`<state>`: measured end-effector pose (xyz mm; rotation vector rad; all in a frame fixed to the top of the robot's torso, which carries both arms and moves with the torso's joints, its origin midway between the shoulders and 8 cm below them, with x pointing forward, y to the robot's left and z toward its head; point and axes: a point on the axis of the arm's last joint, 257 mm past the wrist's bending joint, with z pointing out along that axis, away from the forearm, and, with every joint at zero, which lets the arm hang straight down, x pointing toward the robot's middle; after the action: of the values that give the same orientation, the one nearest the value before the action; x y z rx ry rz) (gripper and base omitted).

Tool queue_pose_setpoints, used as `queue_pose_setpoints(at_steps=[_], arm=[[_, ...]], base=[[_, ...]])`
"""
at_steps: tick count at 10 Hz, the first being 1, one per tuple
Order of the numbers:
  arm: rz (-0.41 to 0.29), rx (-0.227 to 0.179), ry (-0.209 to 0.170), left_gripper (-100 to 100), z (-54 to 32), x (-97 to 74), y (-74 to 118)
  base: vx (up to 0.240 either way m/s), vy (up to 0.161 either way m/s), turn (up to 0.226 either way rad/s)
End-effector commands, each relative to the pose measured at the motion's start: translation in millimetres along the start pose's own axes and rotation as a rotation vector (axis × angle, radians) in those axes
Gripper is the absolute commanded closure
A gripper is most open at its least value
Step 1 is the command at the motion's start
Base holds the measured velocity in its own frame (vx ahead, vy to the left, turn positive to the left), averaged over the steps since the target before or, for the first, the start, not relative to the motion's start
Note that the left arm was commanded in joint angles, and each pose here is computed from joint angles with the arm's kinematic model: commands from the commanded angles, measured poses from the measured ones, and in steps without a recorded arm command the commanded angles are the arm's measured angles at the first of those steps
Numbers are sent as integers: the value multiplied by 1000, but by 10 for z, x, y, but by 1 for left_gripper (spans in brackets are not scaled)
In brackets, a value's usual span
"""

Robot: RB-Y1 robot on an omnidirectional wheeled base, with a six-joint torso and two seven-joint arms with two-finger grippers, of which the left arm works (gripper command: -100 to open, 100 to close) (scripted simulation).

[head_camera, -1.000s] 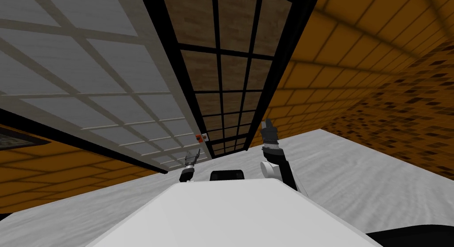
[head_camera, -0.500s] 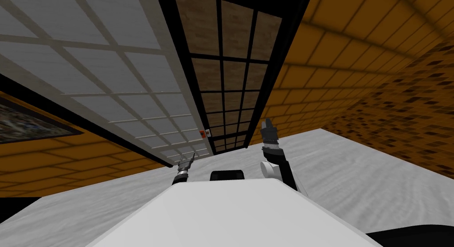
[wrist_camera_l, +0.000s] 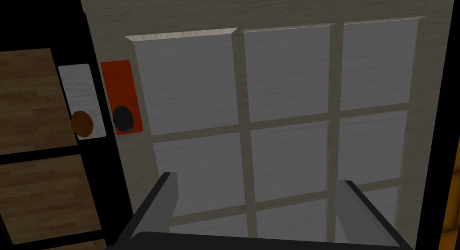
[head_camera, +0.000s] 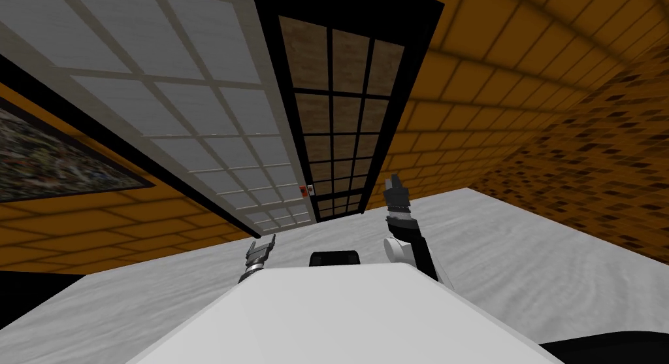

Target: Pull the door open

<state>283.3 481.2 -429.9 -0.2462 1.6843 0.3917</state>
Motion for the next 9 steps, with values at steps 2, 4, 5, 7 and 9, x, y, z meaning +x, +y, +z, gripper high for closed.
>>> queue_pose_setpoints(at_steps=[2, 4, 5, 7, 9], arm=[[16, -51, 27, -100, -95, 100, 258], [28, -111, 55, -100, -210, 196, 546], [31, -142, 68, -100, -269, 240, 683], [32, -193, 86, -100, -351, 304, 877], [22, -237, 93, -100, -375, 342, 983]], base=[[-119, 19, -15], [-129, 41, -48], [-123, 60, -70], [-95, 47, -93], [-30, 42, -154]])
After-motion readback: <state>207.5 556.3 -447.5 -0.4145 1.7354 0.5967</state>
